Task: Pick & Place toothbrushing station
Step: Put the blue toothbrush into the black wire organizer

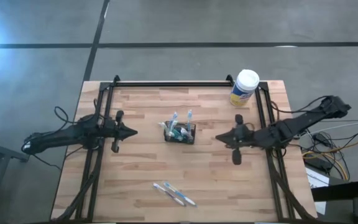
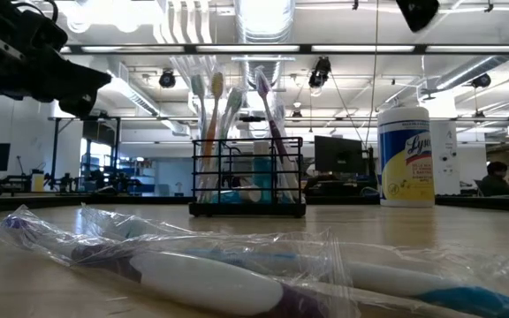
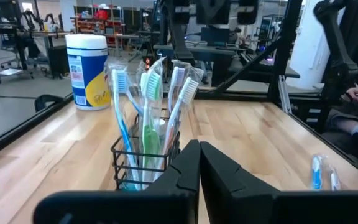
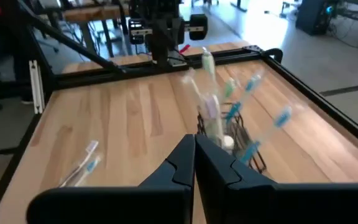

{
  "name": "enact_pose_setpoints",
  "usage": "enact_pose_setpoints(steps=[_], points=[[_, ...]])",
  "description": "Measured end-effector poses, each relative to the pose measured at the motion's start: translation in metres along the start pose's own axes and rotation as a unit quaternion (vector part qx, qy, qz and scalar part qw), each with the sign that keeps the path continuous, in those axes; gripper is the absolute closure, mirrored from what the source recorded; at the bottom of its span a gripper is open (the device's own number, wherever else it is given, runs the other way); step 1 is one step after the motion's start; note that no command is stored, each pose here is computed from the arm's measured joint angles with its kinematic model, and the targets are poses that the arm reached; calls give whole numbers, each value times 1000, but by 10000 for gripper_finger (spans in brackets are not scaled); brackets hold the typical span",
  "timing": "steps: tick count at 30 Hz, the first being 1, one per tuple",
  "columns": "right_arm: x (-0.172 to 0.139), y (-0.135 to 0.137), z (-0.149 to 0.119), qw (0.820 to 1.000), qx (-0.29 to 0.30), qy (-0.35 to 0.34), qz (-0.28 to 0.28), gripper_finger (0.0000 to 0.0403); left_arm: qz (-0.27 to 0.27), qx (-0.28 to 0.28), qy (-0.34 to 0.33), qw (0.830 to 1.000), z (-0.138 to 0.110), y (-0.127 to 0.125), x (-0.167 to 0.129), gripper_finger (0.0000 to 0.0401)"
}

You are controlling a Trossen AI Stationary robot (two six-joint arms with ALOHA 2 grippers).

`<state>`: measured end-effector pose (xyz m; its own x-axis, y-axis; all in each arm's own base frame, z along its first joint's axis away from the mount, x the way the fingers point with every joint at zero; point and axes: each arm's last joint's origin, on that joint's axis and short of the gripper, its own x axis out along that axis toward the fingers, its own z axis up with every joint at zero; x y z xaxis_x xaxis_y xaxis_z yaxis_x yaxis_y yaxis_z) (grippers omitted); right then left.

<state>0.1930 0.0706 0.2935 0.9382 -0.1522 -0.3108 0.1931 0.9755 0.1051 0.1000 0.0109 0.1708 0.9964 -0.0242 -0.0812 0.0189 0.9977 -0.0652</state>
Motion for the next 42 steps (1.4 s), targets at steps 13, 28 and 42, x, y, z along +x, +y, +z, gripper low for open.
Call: enact_pose_setpoints(steps=[13, 28, 42], points=[[68, 67, 68, 992, -54, 110, -33, 394, 0, 5, 2, 1000, 0, 0, 0, 387], [157, 122, 43, 975, -48, 216, 18, 394, -2, -4, 20, 1000, -4, 0, 0, 387], [221, 147, -12, 947, 48, 315, 43, 279, -2, -4, 21, 1000, -4, 0, 0, 387]])
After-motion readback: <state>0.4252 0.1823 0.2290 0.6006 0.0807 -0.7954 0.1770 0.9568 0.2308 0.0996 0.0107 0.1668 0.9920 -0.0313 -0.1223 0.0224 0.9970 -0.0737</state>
